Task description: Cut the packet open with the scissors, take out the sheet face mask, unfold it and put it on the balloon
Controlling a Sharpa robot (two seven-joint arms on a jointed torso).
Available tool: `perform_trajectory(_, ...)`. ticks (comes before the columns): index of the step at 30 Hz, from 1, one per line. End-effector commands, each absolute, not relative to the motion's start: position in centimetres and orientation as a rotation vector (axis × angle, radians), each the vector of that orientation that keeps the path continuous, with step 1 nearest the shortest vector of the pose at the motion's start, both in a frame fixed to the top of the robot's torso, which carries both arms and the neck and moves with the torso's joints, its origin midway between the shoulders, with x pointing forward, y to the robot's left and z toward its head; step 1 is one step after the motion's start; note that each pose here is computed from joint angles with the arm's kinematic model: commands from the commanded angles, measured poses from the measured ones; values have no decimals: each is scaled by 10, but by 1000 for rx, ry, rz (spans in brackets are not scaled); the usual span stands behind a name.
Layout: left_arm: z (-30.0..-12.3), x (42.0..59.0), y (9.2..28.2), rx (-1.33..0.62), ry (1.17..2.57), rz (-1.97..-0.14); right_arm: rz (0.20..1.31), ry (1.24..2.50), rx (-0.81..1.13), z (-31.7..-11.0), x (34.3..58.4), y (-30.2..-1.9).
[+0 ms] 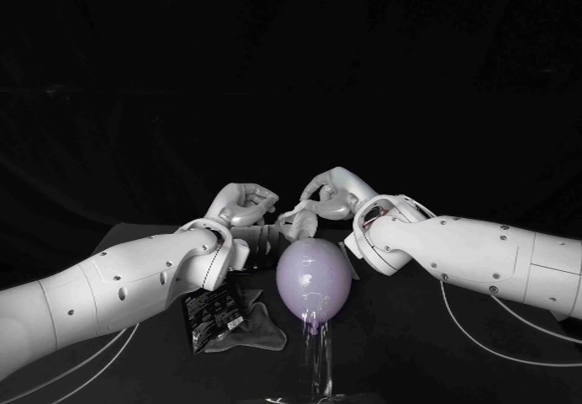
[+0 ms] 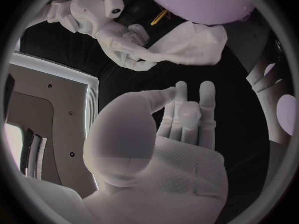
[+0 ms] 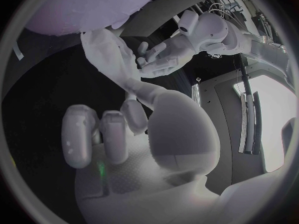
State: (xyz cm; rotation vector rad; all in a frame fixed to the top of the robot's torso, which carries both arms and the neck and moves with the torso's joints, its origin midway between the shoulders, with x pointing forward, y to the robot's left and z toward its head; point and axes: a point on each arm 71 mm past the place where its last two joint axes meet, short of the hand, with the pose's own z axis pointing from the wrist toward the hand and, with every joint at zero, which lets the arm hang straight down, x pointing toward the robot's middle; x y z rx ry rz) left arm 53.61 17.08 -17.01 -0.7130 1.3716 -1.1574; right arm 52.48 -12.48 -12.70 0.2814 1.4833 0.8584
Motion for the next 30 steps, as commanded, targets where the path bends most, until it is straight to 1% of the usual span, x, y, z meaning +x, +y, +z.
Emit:
perform_trajectory(1, -162, 539, 175, -752, 1275, -1176, 881, 1522, 261, -129, 524, -123)
perform_trajectory(10, -151, 546, 173, -769, 1225, -1201, 911, 1527, 227, -129, 521, -118)
perform_trajectory(14, -148, 548, 170, -766, 1225, -1213, 918, 1475, 185, -127, 518, -112)
perform_trajectory(18, -148, 549, 171, -767, 1238, -1215, 907, 1424, 201, -125, 519, -112)
perform_trajectory(23, -148, 549, 176, -764, 1247, -1211, 895, 1391, 232, -124, 520, -116)
perform_trajectory(30, -152, 546, 182, -749, 1271, -1218, 889, 1376, 266, -124, 522, -119)
